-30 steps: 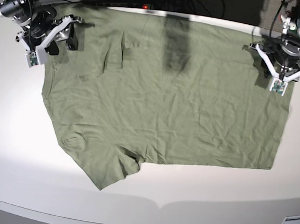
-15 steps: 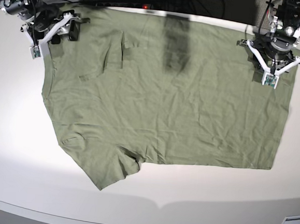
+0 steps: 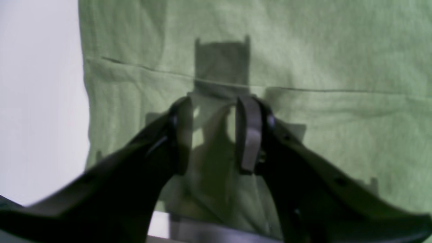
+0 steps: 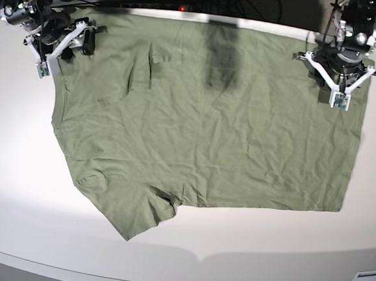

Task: Fold the T-shirt properly

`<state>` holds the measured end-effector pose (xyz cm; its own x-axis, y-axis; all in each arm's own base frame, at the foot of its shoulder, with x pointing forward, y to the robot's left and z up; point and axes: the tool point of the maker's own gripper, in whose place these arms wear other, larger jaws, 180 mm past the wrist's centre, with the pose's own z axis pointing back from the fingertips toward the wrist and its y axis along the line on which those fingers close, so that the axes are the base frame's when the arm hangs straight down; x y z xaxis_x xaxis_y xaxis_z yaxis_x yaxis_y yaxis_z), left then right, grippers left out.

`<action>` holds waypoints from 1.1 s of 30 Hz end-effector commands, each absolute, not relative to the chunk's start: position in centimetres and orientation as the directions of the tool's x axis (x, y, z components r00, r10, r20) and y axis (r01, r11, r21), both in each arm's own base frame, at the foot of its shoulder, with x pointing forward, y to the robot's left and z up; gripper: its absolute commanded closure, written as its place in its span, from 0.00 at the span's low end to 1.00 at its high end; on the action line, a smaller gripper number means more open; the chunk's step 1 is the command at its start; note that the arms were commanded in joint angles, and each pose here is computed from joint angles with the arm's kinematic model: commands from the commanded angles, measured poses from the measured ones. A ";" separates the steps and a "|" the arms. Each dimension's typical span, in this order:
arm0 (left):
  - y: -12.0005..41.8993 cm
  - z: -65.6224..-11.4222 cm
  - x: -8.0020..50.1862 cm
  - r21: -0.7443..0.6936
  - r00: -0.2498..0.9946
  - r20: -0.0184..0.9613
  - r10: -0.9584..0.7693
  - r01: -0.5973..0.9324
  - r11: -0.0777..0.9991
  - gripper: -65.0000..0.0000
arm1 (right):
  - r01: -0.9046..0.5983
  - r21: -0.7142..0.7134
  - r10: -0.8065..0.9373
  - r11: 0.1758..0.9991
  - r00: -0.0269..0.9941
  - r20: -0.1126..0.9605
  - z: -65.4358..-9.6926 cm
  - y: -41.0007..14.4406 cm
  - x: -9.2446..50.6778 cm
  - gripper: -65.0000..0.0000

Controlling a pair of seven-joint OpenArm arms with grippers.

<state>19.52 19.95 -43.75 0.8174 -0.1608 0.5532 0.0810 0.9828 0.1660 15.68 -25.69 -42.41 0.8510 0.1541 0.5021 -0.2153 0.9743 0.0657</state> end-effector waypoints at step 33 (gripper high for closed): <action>18.5 -44.3 16.9 0.152 0.845 0.509 -0.166 0.101 0.983 0.67 | -0.279 -0.190 0.329 0.941 0.882 0.336 -41.4 -33.0 12.9 0.47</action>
<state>17.79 18.46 -44.02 0.8251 -0.1664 0.5400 0.0967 0.9831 0.1552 12.77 -31.93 -42.00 0.8841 0.3116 0.3483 -0.2765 0.9496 -0.1476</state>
